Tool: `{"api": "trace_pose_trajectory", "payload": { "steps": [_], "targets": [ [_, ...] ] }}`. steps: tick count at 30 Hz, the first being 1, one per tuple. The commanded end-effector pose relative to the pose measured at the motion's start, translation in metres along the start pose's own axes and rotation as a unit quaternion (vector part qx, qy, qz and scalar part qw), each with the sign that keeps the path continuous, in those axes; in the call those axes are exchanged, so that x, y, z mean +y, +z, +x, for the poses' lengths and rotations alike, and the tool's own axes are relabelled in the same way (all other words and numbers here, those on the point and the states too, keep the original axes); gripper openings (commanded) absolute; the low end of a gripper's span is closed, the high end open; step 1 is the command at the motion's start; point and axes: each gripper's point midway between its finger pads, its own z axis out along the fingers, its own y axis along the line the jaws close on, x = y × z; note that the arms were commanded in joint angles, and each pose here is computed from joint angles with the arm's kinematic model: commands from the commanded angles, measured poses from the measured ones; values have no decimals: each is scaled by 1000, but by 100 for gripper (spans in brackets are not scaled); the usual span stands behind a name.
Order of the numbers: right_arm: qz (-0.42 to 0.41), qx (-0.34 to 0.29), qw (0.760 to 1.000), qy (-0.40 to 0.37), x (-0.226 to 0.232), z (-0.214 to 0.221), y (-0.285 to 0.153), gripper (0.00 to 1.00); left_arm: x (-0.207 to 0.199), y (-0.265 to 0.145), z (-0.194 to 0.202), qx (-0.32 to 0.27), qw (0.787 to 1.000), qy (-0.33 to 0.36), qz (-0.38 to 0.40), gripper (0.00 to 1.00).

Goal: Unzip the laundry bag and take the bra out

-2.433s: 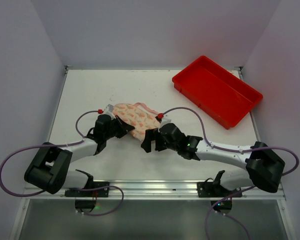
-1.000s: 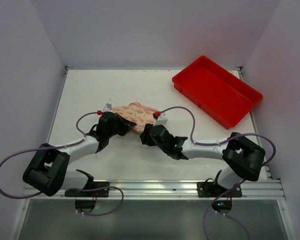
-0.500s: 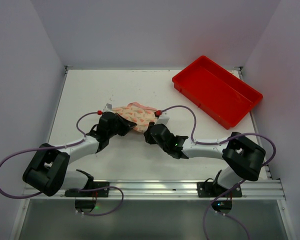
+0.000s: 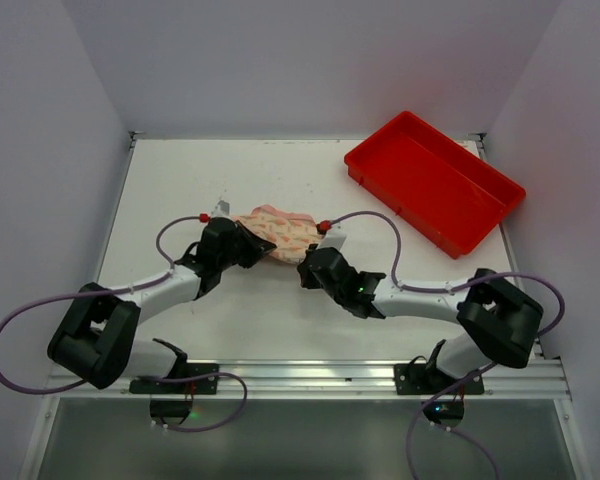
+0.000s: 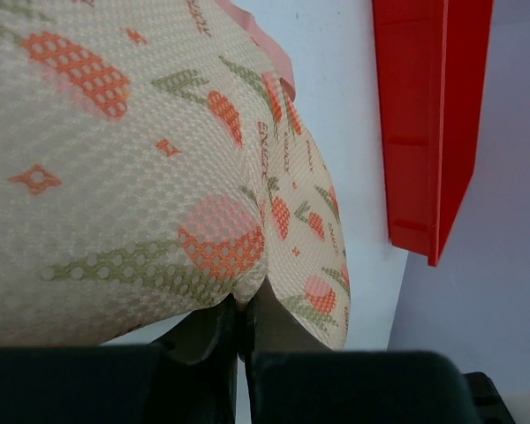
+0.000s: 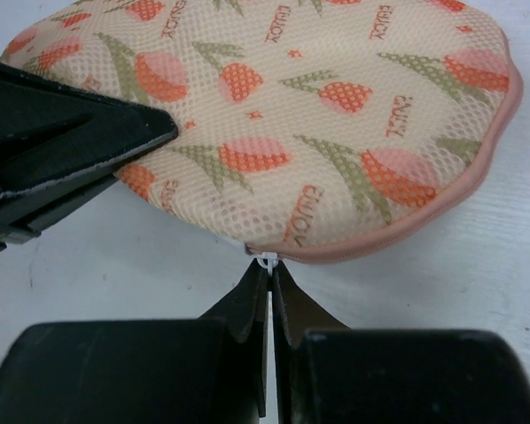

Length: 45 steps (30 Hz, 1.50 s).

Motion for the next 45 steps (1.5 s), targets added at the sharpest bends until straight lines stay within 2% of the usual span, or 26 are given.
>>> {"api": "trace_pose_trajectory", "payload": {
  "steps": [1,7,9,11,12,14,16,17,18,19,20,21,22,23,25,27,28,30,33,34,36,40,41,44,45],
  "targets": [
    [16,-12,1000,-5,-19,-23,-18,0,-15,7,-18,-15,998,66,3,0],
    [20,44,999,-16,-53,-15,-40,0,-8,21,-35,13,989,147,10,0],
    [3,72,997,-14,-55,-9,-48,0,-13,25,-41,28,984,175,25,0],
    [-9,84,996,-31,-54,-9,-57,0,-6,31,-32,77,972,221,35,0],
    [-29,90,995,-43,-47,-11,-59,0,-11,35,-41,76,964,252,43,0],
    [-59,107,991,-52,-34,-7,-60,0,-2,40,-36,108,958,263,35,2],
    [-99,120,986,-57,-9,-8,-60,0,-8,41,-40,108,957,267,42,13],
    [-98,133,984,-62,-6,-1,-53,0,-5,39,-40,107,959,258,35,22],
    [-108,124,984,-63,9,-11,-49,0,-4,36,-39,105,966,233,27,32],
    [-120,126,983,-64,21,-10,-47,0,-8,29,-44,92,970,223,23,48],
    [-128,119,983,-62,30,-13,-41,0,-3,22,-43,90,974,209,8,78],
    [-131,130,981,-60,38,-10,-32,0,8,18,-45,74,977,197,-18,86],
    [-146,129,980,-49,50,-12,-27,0,-5,5,-51,50,983,178,-8,96],
    [-158,130,978,-46,59,-12,-23,0,14,-4,-46,47,985,163,-43,100],
    [-160,134,977,-44,72,-11,-9,0,4,-22,-49,20,989,140,-33,100],
    [-171,132,975,-41,83,-13,-3,0,14,-31,-39,15,992,118,-40,100],
    [-172,132,975,-41,85,-11,2,0,4,-37,-38,3,995,100,-20,100],
    [-171,127,976,-41,89,-15,6,0,10,-38,-16,19,996,83,-21,99],
    [-170,125,977,-40,90,-13,12,0,11,-31,0,25,996,79,-17,89],
    [-167,127,977,-40,89,-11,13,0,12,-29,2,26,997,77,-18,82],
    [-164,130,977,-40,86,-8,13,0,19,-25,6,30,997,72,-29,75],
    [-152,135,978,-43,73,-2,5,0,20,-20,3,23,997,73,-34,43],
    [-154,132,978,-43,72,-4,0,0,16,-20,1,21,996,76,-30,23],
    [-132,135,980,-55,45,6,-11,0,10,-20,-9,9,995,94,-36,0],
    [-127,135,981,-56,38,6,-13,0,11,-21,-12,6,993,113,-42,0]
  ]
}}
